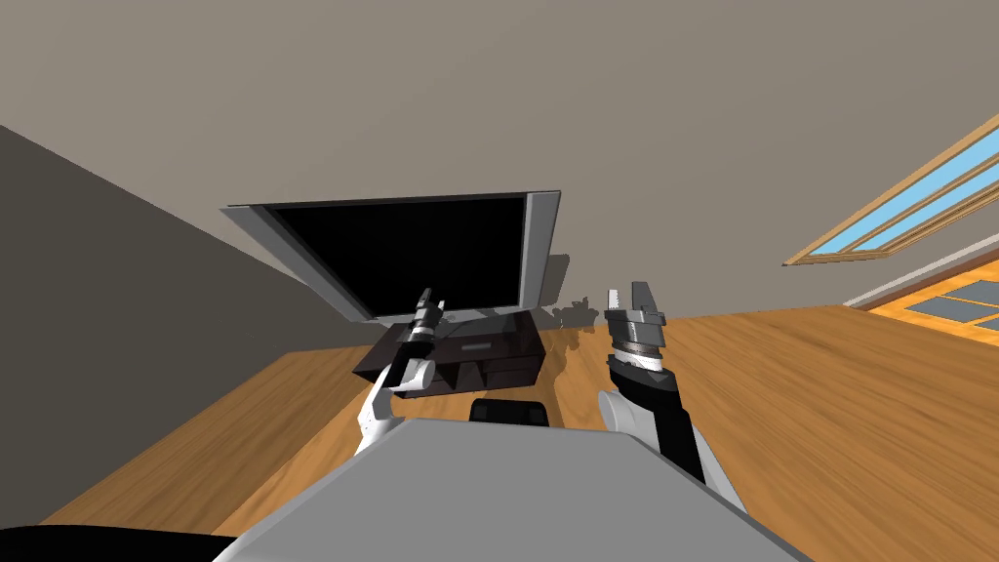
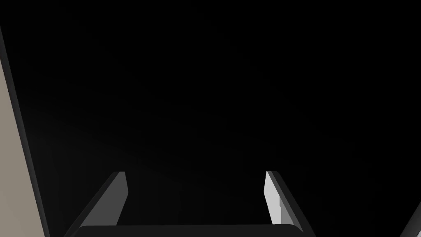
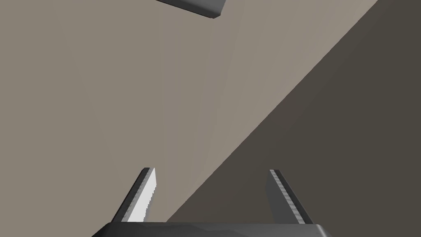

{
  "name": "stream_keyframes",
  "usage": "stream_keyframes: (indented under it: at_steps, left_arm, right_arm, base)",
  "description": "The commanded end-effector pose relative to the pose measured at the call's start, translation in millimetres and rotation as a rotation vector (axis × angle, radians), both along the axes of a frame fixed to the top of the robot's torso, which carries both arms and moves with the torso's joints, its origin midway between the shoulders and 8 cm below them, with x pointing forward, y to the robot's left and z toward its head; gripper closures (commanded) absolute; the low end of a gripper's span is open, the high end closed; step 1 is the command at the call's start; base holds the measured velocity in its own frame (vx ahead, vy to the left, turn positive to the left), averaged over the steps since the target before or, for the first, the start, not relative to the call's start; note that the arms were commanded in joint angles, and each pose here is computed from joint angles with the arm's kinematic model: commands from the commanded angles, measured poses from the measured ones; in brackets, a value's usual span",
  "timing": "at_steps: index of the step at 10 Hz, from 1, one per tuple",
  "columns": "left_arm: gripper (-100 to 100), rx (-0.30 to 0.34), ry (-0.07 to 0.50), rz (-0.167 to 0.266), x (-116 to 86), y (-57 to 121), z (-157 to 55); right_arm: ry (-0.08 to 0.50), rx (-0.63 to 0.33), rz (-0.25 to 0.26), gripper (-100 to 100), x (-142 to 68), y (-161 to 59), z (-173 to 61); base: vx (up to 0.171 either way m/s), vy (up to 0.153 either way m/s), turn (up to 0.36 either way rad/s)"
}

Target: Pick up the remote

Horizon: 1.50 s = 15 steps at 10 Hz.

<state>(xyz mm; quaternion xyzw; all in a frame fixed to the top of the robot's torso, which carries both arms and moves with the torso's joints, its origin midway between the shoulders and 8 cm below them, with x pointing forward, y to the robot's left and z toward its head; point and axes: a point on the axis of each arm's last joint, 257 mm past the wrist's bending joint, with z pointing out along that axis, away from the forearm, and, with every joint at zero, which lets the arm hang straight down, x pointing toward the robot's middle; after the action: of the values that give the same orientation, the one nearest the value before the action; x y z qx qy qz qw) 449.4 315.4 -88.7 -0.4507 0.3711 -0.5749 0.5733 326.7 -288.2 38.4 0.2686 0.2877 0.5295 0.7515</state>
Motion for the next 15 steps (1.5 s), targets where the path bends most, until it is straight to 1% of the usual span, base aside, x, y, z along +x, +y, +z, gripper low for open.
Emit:
stream_keyframes:
  at_steps: [1, 2, 3, 4, 5, 6, 7, 8, 9, 10, 11, 12, 13, 14, 15]
  left_arm:
    - [-100, -0.018, 0.058, 0.013, 11, 10.5, -18]
    - [-100, -0.021, 0.083, 0.014, 12, 11.1, -24]
    - [-100, -0.038, 0.127, 0.025, 20, 19.6, -39]
    - [-100, -0.041, 0.149, 0.026, 21, 20.1, -45]
    - [-100, -0.059, 0.188, 0.037, 29, 28.2, -59]
    - [-100, -0.063, 0.216, 0.039, 30, 28.6, -67]
    - [-100, -0.082, 0.257, 0.049, 36, 36.1, -82]
    - [-100, -0.086, 0.282, 0.051, 37, 36.4, -89]
    - [-100, -0.086, 0.285, 0.051, 37, 36.4, -89]
    - [-100, -0.108, 0.336, 0.061, 43, 43.2, -108]
    - [-100, -0.111, 0.356, 0.062, 43, 43.3, -113]
    - [-100, -0.133, 0.398, 0.071, 48, 49.1, -129]
    - [-100, -0.137, 0.427, 0.073, 48, 49.1, -136]
    - [-100, -0.157, 0.465, 0.079, 53, 53.1, -149]
    - [-100, -0.163, 0.499, 0.082, 51, 53.6, -160]
  right_arm:
    - [0.000, 0.000, 0.000, 0, 0, 0, 0]
    - [0.000, 0.000, 0.000, 0, 0, 0, 0]
    - [0.000, 0.000, 0.000, 0, 0, 0, 0]
    - [0.000, 0.000, 0.000, 0, 0, 0, 0]
    - [0.000, 0.000, 0.000, 0, 0, 0, 0]
    - [0.000, 0.000, 0.000, 0, 0, 0, 0]
    - [0.000, 0.000, 0.000, 0, 0, 0, 0]
    - [0.000, 0.000, 0.000, 0, 0, 0, 0]
    - [0.000, 0.000, 0.000, 0, 0, 0, 0]
    - [0.000, 0.000, 0.000, 0, 0, 0, 0]
    - [0.000, 0.000, 0.000, 0, 0, 0, 0]
    - [0.000, 0.000, 0.000, 0, 0, 0, 0]
    - [0.000, 0.000, 0.000, 0, 0, 0, 0]
    - [0.000, 0.000, 0.000, 0, 0, 0, 0]
    - [0.000, 0.000, 0.000, 0, 0, 0, 0]
  base:
    - [-0.029, 0.040, -0.042]
    - [-0.029, 0.034, -0.028]
    - [-0.039, 0.039, -0.046]
    - [-0.034, 0.032, -0.032]
    - [-0.034, 0.037, -0.056]
    - [-0.030, 0.034, -0.034]
    - [-0.033, 0.037, -0.076]
    - [-0.023, 0.033, -0.032]
    - [-0.008, 0.013, 0.008]
    - [-0.024, 0.016, -0.059]
    - [-0.023, 0.020, -0.042]
    - [-0.028, 0.027, -0.063]
    - [-0.024, 0.028, -0.044]
    - [-0.021, 0.034, -0.076]
    - [-0.015, 0.028, -0.040]
